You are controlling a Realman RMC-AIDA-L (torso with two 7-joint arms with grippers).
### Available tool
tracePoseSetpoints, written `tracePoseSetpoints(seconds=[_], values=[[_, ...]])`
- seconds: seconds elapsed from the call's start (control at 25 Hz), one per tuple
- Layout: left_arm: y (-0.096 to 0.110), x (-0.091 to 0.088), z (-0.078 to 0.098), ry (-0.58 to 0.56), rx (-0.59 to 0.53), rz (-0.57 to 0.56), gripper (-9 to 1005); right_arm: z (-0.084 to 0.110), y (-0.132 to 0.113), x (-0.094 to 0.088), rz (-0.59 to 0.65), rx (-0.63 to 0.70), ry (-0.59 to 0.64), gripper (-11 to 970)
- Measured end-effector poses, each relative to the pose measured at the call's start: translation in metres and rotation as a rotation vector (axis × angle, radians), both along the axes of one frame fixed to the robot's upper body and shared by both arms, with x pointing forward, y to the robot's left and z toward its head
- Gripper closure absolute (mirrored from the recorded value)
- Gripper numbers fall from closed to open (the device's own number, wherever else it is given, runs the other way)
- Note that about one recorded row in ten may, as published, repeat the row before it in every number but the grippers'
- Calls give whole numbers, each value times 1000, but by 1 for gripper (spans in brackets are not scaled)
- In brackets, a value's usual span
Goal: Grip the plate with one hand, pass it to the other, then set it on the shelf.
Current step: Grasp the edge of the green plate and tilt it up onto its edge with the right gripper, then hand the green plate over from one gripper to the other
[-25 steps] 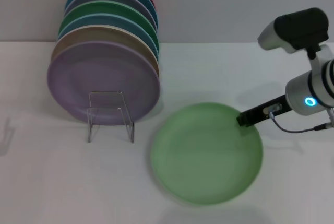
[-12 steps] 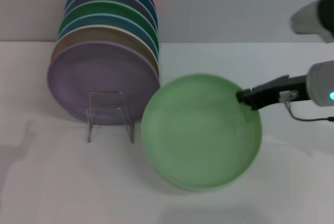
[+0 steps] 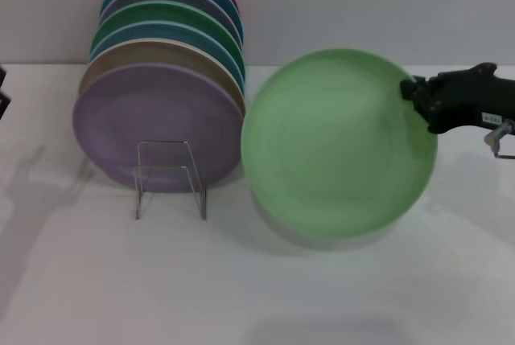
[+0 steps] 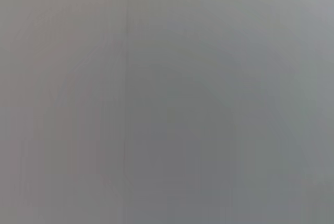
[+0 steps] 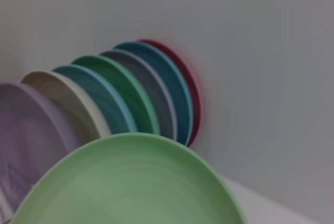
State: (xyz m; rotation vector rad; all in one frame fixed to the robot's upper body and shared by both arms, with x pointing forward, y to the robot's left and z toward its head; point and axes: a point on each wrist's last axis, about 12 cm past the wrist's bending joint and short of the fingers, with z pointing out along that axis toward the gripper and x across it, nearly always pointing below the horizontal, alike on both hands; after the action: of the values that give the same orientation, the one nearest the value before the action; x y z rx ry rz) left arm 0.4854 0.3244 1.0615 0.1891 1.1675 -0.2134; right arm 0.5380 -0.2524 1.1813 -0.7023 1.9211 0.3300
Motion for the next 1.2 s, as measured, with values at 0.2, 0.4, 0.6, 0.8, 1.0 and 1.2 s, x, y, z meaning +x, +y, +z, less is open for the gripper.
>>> tracePoseSetpoints(seconds=[0.2, 0.4, 0.6, 0.8, 1.0, 1.2], values=[[-5, 25, 13, 31, 58, 50, 201, -6, -4, 1, -6, 4, -33, 938], [-29, 46, 54, 123, 170, 47, 204, -8, -5, 1, -11, 0, -36, 938], [-56, 51, 102, 246, 227, 13, 208, -8, -7, -1, 0, -11, -130, 938], [-82, 43, 146, 287, 203, -88, 211, -10, -11, -2, 21, 13, -199, 938], [-103, 38, 167, 289, 196, -159, 215, -14, -17, 1, 19, 7, -224, 938], [-118, 39, 174, 324, 216, -195, 218, -15, -18, 2, 33, 4, -259, 938]])
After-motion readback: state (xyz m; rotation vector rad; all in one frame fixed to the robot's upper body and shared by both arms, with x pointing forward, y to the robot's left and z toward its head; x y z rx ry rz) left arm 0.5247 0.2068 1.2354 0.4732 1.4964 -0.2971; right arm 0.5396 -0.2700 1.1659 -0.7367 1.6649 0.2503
